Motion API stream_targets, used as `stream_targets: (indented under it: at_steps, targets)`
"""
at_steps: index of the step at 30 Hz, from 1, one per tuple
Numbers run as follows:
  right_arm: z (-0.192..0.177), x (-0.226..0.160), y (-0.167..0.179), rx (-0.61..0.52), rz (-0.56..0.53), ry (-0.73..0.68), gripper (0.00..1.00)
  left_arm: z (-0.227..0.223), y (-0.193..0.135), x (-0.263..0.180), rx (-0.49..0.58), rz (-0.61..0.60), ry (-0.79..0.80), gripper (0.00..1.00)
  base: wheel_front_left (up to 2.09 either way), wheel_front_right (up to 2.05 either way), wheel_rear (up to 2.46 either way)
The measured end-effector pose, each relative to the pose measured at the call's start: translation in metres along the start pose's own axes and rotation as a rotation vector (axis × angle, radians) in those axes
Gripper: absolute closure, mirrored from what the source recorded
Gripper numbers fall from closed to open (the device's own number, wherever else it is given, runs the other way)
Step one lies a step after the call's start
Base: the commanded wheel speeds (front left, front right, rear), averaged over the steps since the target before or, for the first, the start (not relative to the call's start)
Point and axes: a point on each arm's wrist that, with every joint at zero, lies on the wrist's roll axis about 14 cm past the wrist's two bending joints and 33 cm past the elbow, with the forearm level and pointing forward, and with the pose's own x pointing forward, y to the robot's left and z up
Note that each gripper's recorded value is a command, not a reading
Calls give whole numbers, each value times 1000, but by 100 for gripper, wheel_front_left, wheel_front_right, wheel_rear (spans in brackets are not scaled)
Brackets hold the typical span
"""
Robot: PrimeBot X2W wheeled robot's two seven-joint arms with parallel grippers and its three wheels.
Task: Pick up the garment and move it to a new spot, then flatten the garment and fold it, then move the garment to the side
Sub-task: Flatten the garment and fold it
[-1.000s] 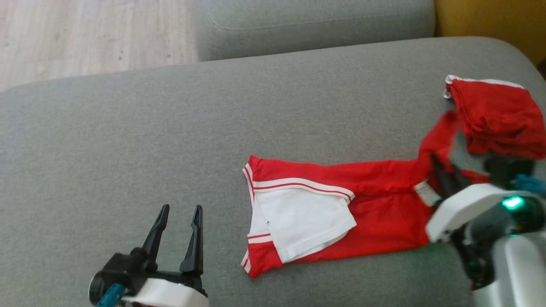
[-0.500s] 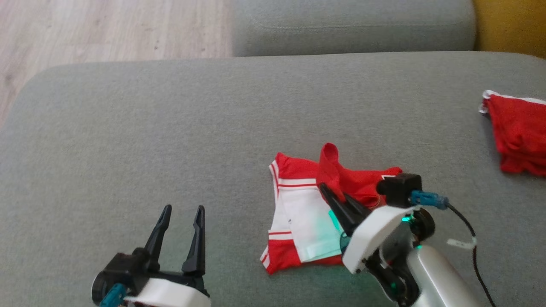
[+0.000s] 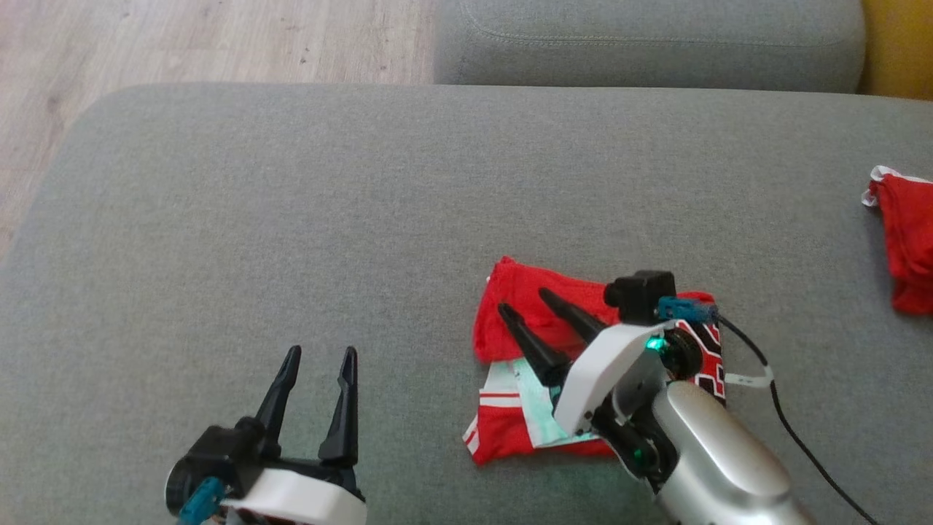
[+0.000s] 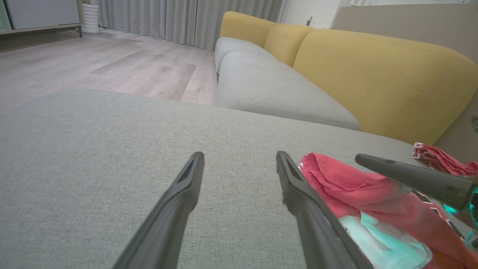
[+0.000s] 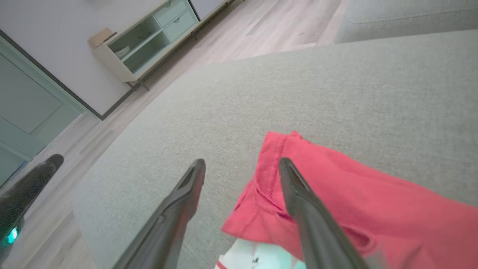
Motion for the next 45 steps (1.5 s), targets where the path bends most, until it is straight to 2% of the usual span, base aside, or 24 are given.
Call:
stream_targets:
  at_steps: [8,18,26,27,30,36,45]
  targets:
    - [40,-5,-13,-48,-41,-153,0,-1,-10,5,-2,-31,2,0,0,0,0]
    - [100,-51,-77,-165,-280,-378,0,-5,-27,9,-2,-86,14,0,0,0,0]
    - [84,-102,-105,-191,-443,-425,0,-1,-33,9,2,-101,-2,0,0,0,0]
    - [73,-121,-110,-184,-488,-428,0,-2,-35,7,3,-101,-4,0,0,0,0]
    - [59,-139,-115,-163,-534,-425,0,-3,-36,3,5,-100,-7,0,0,0,0]
    - [38,-156,-114,-133,-562,-419,0,-15,-25,-6,8,-61,19,0,0,0,0]
    - [21,-161,-110,-136,-569,-389,0,-18,-7,-11,3,2,23,0,0,0,0]
